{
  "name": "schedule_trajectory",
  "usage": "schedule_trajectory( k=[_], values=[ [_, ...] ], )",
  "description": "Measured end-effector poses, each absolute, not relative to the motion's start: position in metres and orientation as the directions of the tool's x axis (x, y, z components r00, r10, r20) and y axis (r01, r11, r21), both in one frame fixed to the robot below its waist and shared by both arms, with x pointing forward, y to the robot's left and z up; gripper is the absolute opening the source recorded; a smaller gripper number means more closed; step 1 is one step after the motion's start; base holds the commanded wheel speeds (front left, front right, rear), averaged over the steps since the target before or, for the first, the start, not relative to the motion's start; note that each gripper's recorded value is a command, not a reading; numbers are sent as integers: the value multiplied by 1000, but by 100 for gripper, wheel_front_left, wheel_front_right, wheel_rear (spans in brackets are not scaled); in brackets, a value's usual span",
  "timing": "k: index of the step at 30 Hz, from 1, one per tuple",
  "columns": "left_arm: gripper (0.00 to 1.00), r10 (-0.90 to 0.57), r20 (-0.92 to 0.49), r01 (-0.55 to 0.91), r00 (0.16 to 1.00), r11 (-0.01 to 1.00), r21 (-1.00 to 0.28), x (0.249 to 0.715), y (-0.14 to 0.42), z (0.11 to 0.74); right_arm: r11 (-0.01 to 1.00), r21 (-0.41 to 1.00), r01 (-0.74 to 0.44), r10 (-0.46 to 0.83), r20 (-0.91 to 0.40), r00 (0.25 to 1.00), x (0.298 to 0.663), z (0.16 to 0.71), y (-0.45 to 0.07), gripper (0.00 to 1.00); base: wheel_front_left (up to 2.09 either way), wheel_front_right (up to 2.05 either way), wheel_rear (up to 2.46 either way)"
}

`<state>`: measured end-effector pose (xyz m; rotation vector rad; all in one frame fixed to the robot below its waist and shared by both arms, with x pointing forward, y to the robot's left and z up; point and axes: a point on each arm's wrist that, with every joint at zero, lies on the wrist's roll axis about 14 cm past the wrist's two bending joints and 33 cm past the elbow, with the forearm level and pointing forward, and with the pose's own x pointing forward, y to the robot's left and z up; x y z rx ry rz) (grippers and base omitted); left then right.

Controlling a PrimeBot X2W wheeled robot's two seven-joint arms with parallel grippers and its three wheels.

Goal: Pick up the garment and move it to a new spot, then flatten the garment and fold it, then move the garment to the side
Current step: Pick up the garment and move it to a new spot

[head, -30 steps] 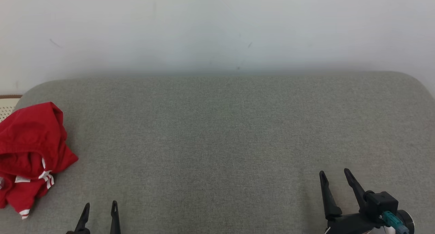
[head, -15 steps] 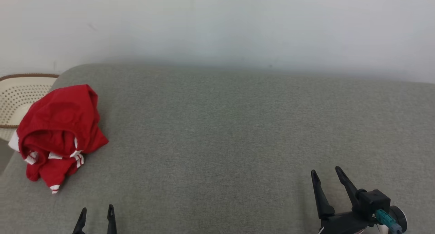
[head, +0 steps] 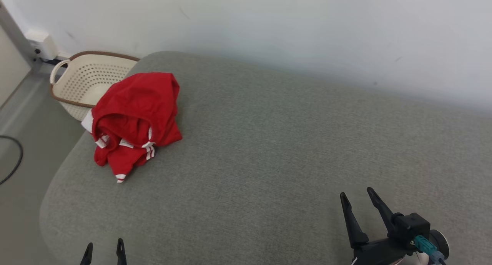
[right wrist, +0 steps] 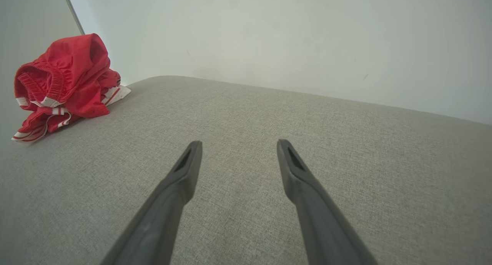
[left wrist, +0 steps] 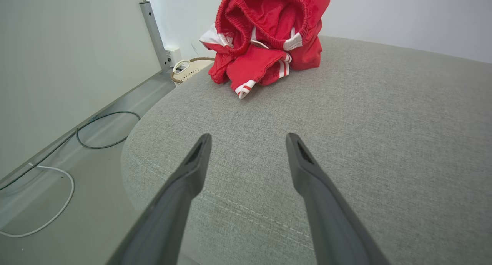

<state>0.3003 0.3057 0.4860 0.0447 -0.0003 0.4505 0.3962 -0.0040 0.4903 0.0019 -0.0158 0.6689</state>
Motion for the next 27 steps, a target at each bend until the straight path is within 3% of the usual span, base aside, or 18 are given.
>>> schedule_trajectory(
  k=[16, 27],
  values=[
    [100, 605, -17, -605, 796, 796, 25, 223, 355, 478, 636, 13, -772, 772, 8, 636, 385, 487, 71, 100, 0, 0, 0],
    [100, 592, -59, -593, 804, 805, -15, 233, 357, 467, 658, 15, -753, 753, 0, 658, 395, 482, 58, 100, 0, 0, 0]
  ],
)
